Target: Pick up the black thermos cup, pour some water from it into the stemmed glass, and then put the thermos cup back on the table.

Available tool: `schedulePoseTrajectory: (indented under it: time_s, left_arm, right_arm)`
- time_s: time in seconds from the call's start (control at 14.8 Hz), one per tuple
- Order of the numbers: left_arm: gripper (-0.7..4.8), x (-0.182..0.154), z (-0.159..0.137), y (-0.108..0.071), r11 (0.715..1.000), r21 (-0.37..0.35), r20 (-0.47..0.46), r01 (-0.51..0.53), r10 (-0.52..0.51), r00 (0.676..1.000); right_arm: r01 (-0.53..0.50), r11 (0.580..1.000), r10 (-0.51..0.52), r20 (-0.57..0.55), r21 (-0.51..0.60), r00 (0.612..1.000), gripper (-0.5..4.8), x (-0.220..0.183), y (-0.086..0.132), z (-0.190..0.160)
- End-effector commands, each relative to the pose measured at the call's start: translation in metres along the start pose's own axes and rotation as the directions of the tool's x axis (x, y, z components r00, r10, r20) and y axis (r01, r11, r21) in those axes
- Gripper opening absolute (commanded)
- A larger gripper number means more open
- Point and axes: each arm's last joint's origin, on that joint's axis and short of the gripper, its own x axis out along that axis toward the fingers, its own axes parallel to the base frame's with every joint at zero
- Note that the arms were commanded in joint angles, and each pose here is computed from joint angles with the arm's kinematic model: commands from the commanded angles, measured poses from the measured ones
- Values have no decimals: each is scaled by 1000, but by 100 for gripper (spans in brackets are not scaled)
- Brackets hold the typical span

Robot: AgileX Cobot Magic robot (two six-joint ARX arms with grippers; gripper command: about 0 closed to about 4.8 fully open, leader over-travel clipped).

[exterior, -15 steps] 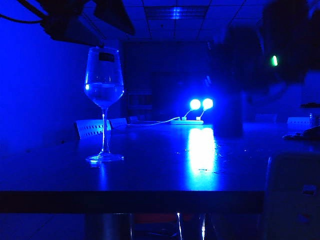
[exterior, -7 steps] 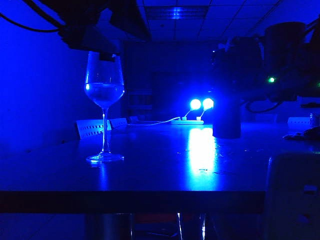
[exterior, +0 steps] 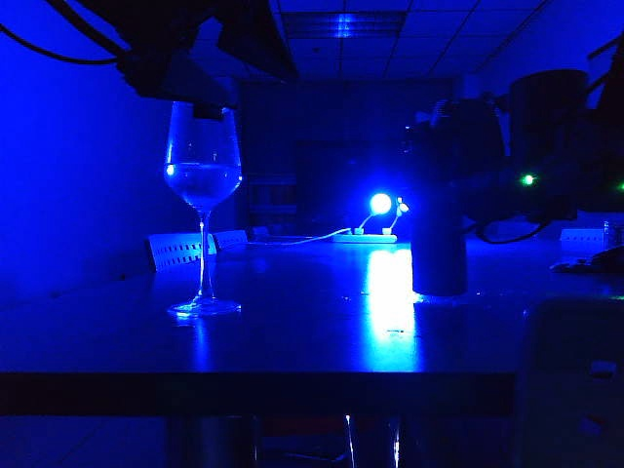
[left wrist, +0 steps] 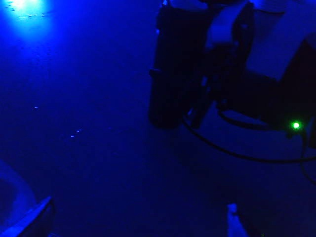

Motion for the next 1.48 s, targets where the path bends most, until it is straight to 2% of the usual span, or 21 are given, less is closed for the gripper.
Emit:
schedulePoseTrajectory:
  time_s: [0.07,0.27,0.67,0.74,0.88,1.21,1.48]
  left_arm:
    - [479,-1,2,0,1000,5,15,3,-3,1000]
    - [479,-1,2,0,1000,4,15,3,-3,1000]
    - [479,-1,2,0,1000,5,15,3,-3,1000]
    - [479,-1,2,0,1000,5,15,3,-3,1000]
    - [479,-1,2,0,1000,4,15,3,-3,1000]
    - [479,-1,2,-1,1000,4,16,2,-3,1000]
    - [479,-7,6,-1,1000,7,32,2,-2,999]
  right_arm:
    - [2,1000,-1,67,-12,998,135,2,0,8]
    - [0,1000,0,11,-8,1000,135,4,0,-15]
    - [0,1000,0,29,-4,1000,144,4,0,-14]
    - [-2,1000,2,29,-1,1000,224,4,0,-14]
    - [-15,1000,15,29,-1,999,479,4,1,-14]
    - [-15,1000,16,35,-2,999,479,2,1,-11]
    - [-16,1000,16,18,0,1000,479,-24,2,-3]
